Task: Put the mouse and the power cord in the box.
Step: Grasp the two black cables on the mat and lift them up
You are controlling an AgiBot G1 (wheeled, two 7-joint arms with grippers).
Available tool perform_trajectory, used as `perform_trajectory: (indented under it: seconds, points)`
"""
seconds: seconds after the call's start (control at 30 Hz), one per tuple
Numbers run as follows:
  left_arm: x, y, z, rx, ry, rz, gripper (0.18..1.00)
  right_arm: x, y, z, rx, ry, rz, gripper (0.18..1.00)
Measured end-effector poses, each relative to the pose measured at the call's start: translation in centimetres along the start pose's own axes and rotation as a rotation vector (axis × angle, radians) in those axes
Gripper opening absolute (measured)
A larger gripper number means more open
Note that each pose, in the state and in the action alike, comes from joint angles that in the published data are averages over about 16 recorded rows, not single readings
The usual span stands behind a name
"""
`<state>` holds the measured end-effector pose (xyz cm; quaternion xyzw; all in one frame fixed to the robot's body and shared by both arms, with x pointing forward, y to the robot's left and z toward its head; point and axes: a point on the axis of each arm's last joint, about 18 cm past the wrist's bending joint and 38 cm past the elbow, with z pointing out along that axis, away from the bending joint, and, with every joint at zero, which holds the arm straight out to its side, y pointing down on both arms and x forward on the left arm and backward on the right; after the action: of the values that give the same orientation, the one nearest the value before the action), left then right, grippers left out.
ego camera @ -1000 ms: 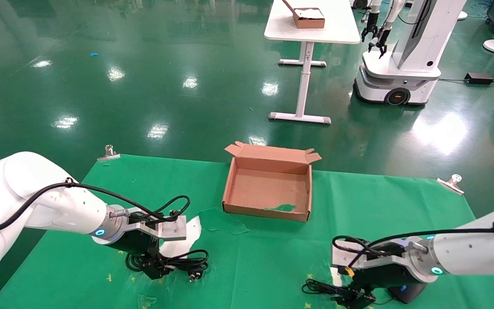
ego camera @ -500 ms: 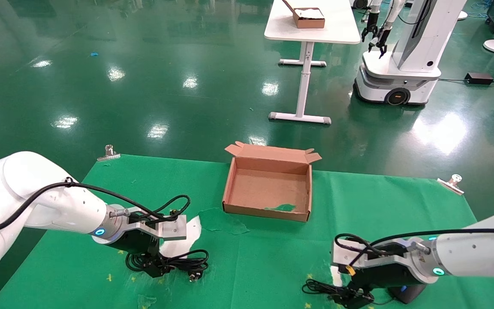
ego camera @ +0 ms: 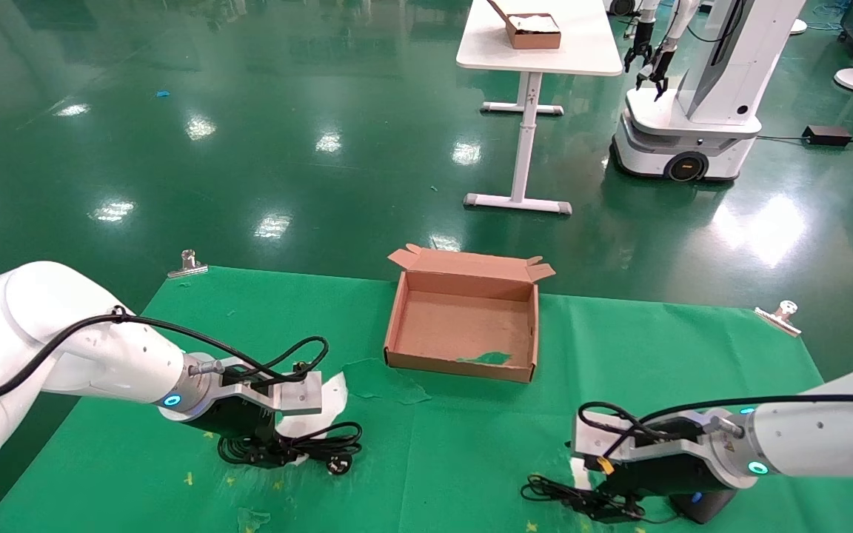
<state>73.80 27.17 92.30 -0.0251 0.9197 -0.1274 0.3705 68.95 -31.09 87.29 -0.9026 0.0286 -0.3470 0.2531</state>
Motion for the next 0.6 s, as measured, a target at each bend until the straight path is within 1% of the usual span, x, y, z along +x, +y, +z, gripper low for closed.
perform_trajectory:
  seconds: [0.07,0.4,0.6]
  points:
    - [0.00,0.00,0.00,0.000,0.000,0.000,0.676,0.00,-0.01,-0.01,0.000,0.000,0.000,0.749]
    - [0.02,0.00,0.01,0.000,0.001,0.000,0.443,0.00,-0.05,-0.03,0.001,0.001,0.000,0.491]
    - [0.02,0.03,0.00,0.001,0.000,0.000,0.346,0.03,-0.07,-0.06,0.002,0.002,0.000,0.358]
